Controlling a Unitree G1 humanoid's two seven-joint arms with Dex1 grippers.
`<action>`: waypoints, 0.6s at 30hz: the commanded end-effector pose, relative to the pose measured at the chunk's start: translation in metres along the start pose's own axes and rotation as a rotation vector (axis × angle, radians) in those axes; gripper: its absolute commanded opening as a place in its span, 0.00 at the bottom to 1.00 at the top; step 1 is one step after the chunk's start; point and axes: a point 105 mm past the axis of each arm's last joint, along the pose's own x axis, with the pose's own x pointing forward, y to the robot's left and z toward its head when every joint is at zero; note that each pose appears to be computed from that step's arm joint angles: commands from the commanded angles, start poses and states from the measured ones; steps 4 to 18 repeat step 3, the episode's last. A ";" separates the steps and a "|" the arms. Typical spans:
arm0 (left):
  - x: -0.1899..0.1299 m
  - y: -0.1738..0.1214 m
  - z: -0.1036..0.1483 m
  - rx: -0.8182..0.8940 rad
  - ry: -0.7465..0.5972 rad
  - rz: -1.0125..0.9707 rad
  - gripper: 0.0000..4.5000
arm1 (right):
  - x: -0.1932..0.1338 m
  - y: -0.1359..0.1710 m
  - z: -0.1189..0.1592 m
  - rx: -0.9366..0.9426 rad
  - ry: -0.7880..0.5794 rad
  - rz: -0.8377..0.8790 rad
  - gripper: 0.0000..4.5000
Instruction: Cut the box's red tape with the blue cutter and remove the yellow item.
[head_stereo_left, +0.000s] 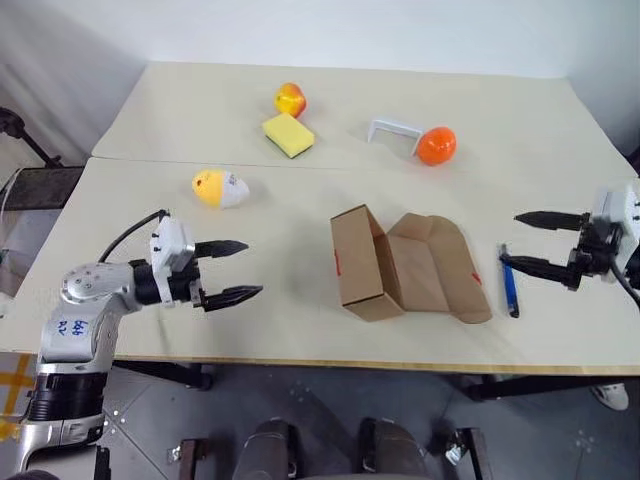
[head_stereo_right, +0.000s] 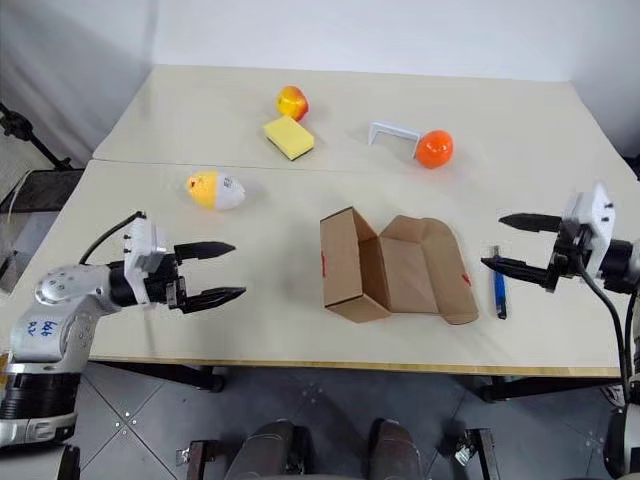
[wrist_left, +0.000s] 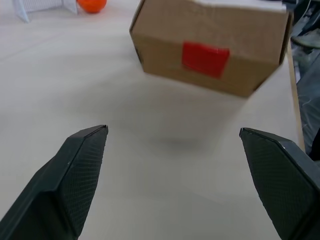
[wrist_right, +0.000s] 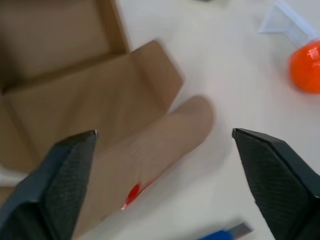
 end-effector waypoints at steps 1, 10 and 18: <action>-0.018 -0.002 0.004 0.053 -0.005 0.024 1.00 | -0.020 -0.007 -0.003 -0.017 0.054 -0.019 1.00; -0.023 -0.007 0.003 0.049 -0.001 0.016 1.00 | -0.018 -0.009 -0.008 -0.003 0.068 -0.031 1.00; -0.023 -0.007 0.003 0.049 -0.001 0.016 1.00 | -0.018 -0.009 -0.008 -0.003 0.068 -0.031 1.00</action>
